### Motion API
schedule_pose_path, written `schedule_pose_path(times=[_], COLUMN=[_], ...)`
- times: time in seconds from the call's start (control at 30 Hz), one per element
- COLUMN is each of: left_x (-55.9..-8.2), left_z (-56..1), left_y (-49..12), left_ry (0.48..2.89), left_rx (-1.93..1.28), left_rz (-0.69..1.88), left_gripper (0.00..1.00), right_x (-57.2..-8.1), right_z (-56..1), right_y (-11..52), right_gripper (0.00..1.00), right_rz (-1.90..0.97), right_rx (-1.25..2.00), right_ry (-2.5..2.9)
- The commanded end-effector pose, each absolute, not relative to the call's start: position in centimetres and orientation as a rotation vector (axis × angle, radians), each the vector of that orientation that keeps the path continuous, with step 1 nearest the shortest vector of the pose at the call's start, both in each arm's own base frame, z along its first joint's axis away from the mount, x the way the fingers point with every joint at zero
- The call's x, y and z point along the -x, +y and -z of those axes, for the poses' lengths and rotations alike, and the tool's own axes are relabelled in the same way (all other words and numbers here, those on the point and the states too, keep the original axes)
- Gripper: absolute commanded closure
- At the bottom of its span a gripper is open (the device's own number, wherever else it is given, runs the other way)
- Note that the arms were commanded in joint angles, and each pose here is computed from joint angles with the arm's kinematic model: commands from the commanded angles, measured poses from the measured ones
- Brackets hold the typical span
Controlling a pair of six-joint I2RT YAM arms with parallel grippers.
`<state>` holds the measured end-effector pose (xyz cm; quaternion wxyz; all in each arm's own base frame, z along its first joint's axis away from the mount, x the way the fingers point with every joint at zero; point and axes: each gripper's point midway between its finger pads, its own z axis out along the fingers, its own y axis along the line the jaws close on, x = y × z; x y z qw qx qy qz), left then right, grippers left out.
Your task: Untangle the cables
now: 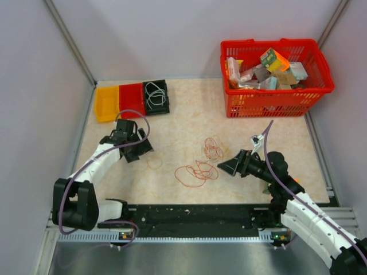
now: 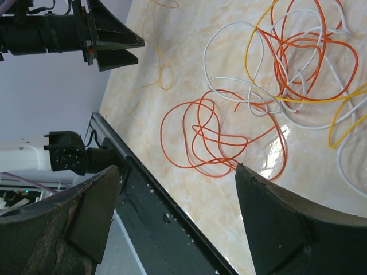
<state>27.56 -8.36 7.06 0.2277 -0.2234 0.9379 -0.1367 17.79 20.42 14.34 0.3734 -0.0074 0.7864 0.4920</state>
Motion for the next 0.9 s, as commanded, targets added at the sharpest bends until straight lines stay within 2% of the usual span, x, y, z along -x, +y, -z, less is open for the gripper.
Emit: schedule_pose_path(times=[0.0, 0.27, 0.53, 0.63, 0.67, 0.7, 0.8, 0.87], left_x=[-26.1, -23.2, -22.6, -23.0, -23.2, -23.3, -24.0, -24.2], left_z=[-7.5, -6.2, -4.7, -3.9, -3.6, -3.4, -3.1, -3.0], left_y=[-7.7, -8.8, -13.5, -13.3, -13.0, -12.8, -12.3, -12.0], left_ry=[2.593, 2.662, 2.696, 2.702, 2.701, 2.703, 2.676, 2.661], left_rx=[0.635, 0.619, 0.557, 0.560, 0.563, 0.561, 0.534, 0.520], left_rz=[0.341, 0.436, 0.729, 0.641, 0.585, 0.533, 0.369, 0.250], left_gripper=[0.02, 0.02, 0.04, 0.12, 0.19, 0.29, 0.32, 0.28], right_x=[-18.2, -17.9, -17.8, -17.9, -17.8, -17.9, -17.9, -17.9], right_z=[-15.3, -15.3, -15.7, -15.6, -15.6, -15.6, -15.5, -15.3], right_y=[20.6, 20.8, 20.7, 20.7, 20.7, 20.7, 20.7, 20.7], right_gripper=[0.19, 0.19, 0.19, 0.19, 0.19, 0.19, 0.19, 0.19], right_rz=[-1.280, -1.319, -1.317, -1.315, -1.314, -1.313, -1.314, -1.313], right_rx=[0.029, 0.017, 0.019, 0.014, 0.018, 0.017, 0.012, 0.009], right_ry=[1.962, 1.947, 1.941, 1.944, 1.944, 1.944, 1.941, 1.942])
